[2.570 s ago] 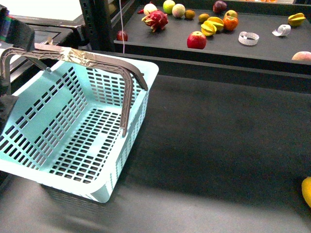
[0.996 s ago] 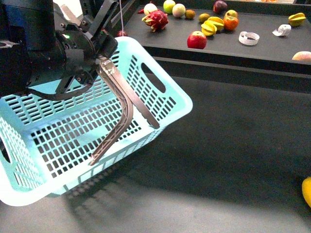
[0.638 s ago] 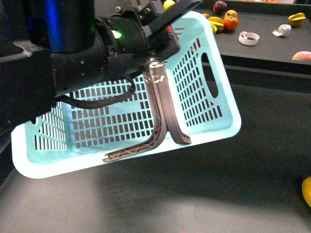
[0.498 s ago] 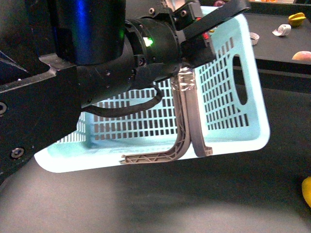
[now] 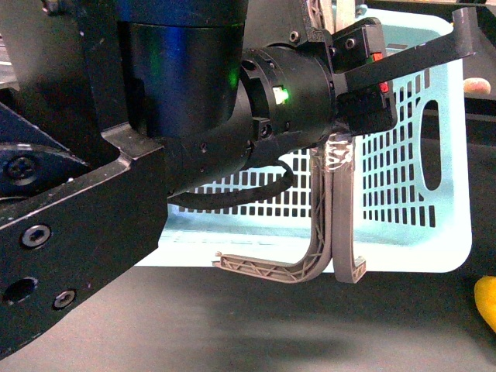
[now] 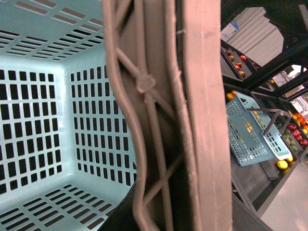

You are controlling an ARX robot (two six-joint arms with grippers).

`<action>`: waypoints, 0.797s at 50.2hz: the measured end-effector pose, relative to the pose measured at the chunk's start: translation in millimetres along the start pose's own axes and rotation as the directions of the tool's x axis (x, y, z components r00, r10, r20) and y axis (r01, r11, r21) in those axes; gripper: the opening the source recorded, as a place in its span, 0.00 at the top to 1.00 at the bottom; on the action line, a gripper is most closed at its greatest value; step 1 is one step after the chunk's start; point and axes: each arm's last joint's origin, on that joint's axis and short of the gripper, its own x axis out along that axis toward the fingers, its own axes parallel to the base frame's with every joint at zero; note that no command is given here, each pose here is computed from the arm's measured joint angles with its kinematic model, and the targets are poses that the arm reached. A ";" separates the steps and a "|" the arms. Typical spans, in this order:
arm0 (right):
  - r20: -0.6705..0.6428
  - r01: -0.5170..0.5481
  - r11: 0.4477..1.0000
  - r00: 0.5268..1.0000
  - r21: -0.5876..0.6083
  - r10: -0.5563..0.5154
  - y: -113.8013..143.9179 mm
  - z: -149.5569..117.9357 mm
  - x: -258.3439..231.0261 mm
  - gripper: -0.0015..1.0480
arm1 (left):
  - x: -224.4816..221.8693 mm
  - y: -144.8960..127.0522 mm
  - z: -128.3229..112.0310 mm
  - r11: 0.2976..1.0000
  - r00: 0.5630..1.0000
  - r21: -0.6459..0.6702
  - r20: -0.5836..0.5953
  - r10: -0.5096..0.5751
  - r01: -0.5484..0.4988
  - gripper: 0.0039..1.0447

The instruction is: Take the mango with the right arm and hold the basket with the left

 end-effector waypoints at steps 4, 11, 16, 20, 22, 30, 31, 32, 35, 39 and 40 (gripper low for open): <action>0.000 0.000 1.000 1.000 0.000 0.000 0.0 0.0 0.0 0.08 | 0.3 -1.0 -0.5 1.000 1.000 0.008 -0.004 -0.007 0.007 0.85; 0.000 0.000 1.000 1.000 0.000 0.000 0.0 0.0 0.0 0.08 | 0.7 -0.9 -0.4 1.000 1.000 0.015 -0.002 0.003 -0.003 0.85; 0.000 0.000 1.000 1.000 0.000 0.000 0.0 0.0 0.0 0.08 | 1.0 0.3 -1.1 0.999 0.999 0.023 -0.001 0.036 -0.036 0.85; 0.000 0.000 1.000 1.000 0.000 0.000 0.0 0.0 0.0 0.08 | 1.0 0.5 -1.2 0.999 0.999 0.026 -0.002 0.039 -0.039 0.85; 0.000 0.000 1.000 1.000 0.000 0.000 0.0 0.0 0.0 0.08 | 1.0 0.6 -1.2 0.999 0.999 0.027 0.000 0.041 -0.041 0.85; 0.000 0.000 1.000 1.000 0.000 0.000 0.0 0.0 0.0 0.08 | 1.0 0.7 -1.1 0.998 0.999 0.032 0.002 0.045 -0.045 0.85; 0.000 0.000 1.000 1.000 0.000 0.000 0.0 0.0 0.0 0.08 | 1.0 0.7 -1.1 0.998 0.999 0.032 0.002 0.045 -0.045 0.85; 0.000 0.000 1.000 1.000 0.000 0.000 0.0 0.0 0.0 0.08 | 1.0 0.7 -1.1 0.998 0.999 0.032 0.002 0.045 -0.045 0.85; 0.000 0.000 1.000 1.000 0.000 0.000 0.0 0.0 0.0 0.08 | 1.0 0.7 -1.1 0.999 0.999 0.032 0.001 0.044 -0.044 0.85; 0.000 0.000 1.000 1.000 0.000 0.000 0.0 0.0 0.0 0.08 | 1.0 0.5 -1.2 0.999 0.999 0.032 -0.002 0.039 -0.039 0.85; 0.000 0.000 1.000 1.000 0.000 0.000 0.0 0.0 0.0 0.08 | 1.0 0.5 -1.2 0.999 0.999 0.032 -0.002 0.039 -0.039 0.85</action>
